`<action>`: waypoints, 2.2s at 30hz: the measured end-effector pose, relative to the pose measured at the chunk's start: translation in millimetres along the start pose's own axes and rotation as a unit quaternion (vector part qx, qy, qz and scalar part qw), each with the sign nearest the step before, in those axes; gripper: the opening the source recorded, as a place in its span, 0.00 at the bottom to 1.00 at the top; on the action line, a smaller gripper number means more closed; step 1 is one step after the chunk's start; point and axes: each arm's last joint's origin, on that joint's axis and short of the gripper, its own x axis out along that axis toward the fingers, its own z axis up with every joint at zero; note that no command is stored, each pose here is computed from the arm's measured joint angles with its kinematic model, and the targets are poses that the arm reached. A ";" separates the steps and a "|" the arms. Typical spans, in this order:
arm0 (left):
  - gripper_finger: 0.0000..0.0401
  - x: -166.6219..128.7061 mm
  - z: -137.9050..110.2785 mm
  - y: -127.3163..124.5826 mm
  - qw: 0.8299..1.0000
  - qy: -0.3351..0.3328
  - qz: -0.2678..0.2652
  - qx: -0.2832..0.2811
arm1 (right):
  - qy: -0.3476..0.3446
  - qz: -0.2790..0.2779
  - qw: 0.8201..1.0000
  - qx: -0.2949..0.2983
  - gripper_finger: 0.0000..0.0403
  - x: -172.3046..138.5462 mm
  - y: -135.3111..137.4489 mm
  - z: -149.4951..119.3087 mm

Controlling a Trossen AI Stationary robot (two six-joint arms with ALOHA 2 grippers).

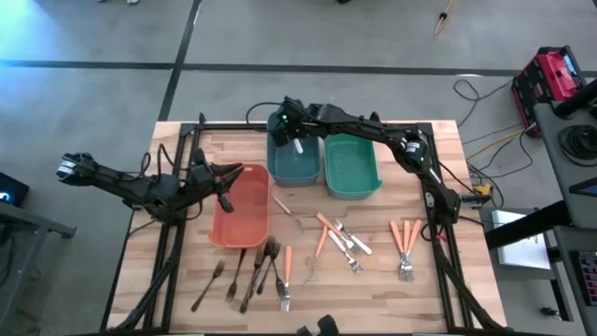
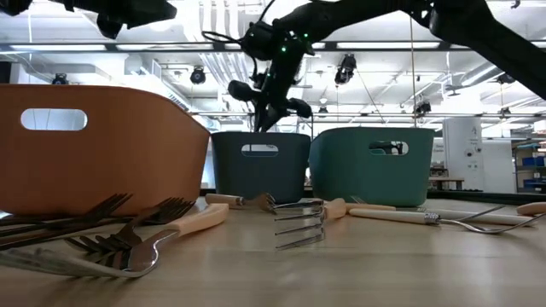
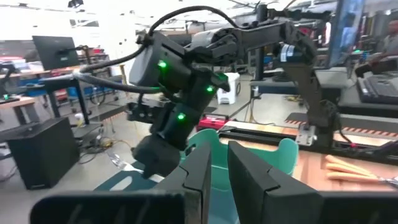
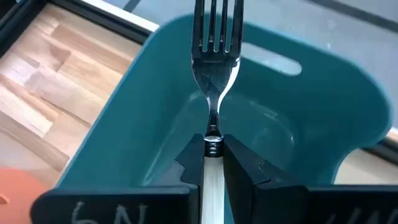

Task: Sort silverware by color (type)
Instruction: Put the white fork into the blue bin

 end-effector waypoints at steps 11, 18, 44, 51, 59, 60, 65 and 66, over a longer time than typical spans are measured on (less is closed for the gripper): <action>0.09 2.3 -3.2 -1.1 0.999 0.011 0.031 0.009 | 0.015 0.015 0.998 0.064 0.07 6.6 6.5 -7.1; 0.09 2.2 -3.2 -1.0 0.999 0.012 0.032 0.009 | 0.042 0.013 0.996 0.073 0.07 23.4 11.3 -19.0; 0.09 2.7 -5.7 -1.6 0.999 0.020 0.035 0.021 | 0.108 -0.023 0.991 0.070 0.07 44.2 5.2 -38.8; 0.09 2.7 -5.7 -1.6 0.999 0.020 0.035 0.021 | 0.115 -0.032 0.990 0.073 0.07 48.6 3.1 -43.7; 0.09 2.7 -5.5 -1.6 0.999 0.020 0.035 0.020 | 0.113 -0.028 0.990 0.076 0.07 49.8 3.5 -43.9; 0.09 2.7 -5.6 -1.6 0.999 0.020 0.035 0.020 | 0.110 -0.025 0.991 0.076 0.07 49.5 3.9 -43.2; 0.09 2.6 -6.0 -1.6 0.999 0.022 0.034 0.022 | 0.092 -0.005 0.994 0.064 0.07 40.7 8.4 -32.8; 0.09 2.6 -6.4 -1.7 0.999 0.023 0.034 0.024 | 0.089 -0.002 0.994 0.058 0.07 38.5 9.1 -30.8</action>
